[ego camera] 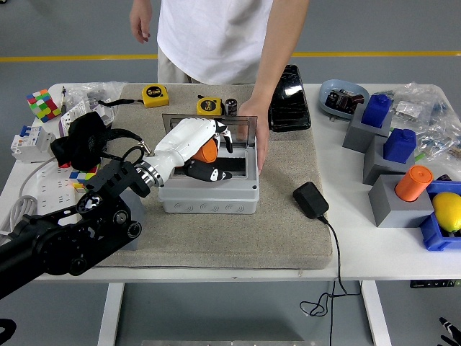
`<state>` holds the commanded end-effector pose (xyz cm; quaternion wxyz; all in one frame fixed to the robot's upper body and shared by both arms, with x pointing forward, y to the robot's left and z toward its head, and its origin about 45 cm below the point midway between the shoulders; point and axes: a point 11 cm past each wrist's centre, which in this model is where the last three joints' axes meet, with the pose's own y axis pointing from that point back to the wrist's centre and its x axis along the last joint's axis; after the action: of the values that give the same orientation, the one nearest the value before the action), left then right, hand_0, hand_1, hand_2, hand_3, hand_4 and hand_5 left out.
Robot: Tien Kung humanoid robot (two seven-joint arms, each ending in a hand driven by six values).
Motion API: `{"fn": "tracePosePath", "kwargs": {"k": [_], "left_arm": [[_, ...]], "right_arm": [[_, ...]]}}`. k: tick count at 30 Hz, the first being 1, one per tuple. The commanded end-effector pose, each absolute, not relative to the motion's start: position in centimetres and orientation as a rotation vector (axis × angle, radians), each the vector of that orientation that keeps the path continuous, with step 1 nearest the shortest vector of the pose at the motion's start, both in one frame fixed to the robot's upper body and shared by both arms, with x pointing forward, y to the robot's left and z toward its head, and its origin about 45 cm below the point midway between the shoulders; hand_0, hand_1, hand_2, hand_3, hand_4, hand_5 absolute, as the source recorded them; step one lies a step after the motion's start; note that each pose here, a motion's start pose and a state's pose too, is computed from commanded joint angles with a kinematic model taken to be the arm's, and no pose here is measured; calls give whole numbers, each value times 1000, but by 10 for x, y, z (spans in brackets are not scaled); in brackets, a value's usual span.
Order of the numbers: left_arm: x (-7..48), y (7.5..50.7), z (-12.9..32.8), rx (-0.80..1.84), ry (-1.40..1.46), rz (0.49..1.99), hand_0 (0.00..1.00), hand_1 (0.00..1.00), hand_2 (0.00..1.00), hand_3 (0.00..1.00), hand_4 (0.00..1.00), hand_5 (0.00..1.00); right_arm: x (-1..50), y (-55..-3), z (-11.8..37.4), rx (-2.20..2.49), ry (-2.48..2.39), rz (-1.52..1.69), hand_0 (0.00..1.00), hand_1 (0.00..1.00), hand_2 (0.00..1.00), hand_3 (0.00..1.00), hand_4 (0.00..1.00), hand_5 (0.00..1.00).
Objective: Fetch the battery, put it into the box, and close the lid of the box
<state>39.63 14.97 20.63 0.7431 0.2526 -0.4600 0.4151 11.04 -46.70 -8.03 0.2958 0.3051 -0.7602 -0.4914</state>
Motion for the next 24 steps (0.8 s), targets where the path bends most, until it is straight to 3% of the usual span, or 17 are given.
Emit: {"fn": "tracePosePath", "kwargs": {"k": [2, 3, 8, 9, 20, 21, 24], "left_arm": [[396, 149, 206, 555, -1006, 907, 143, 263, 305, 459, 998, 163], [396, 149, 206, 555, -1007, 905, 342, 486, 482, 540, 998, 194], [397, 150, 207, 552, -1014, 905, 342, 486, 482, 540, 998, 194], [397, 151, 207, 552, -1012, 906, 489, 621, 633, 625, 998, 313], [395, 150, 210, 524, -998, 914, 498, 627, 643, 646, 998, 345], [394, 149, 214, 499, -997, 919, 450, 604, 613, 636, 998, 346], [390, 145, 228, 407, -1007, 939, 450, 604, 613, 636, 998, 346]], "right_arm": [[111, -467, -80, 811, -2023, -1307, 664, 671, 676, 558, 967, 475], [111, -467, -80, 811, -2024, -1307, 665, 671, 676, 558, 968, 475], [111, -467, -80, 811, -2025, -1307, 665, 671, 676, 558, 968, 475], [111, -467, -80, 811, -2024, -1308, 664, 671, 676, 558, 968, 475], [110, -467, -81, 808, -2026, -1307, 664, 671, 676, 559, 968, 475], [110, -467, -80, 809, -2026, -1307, 665, 671, 676, 559, 968, 475], [110, -466, -81, 810, -2027, -1309, 665, 671, 676, 559, 968, 475]]}}
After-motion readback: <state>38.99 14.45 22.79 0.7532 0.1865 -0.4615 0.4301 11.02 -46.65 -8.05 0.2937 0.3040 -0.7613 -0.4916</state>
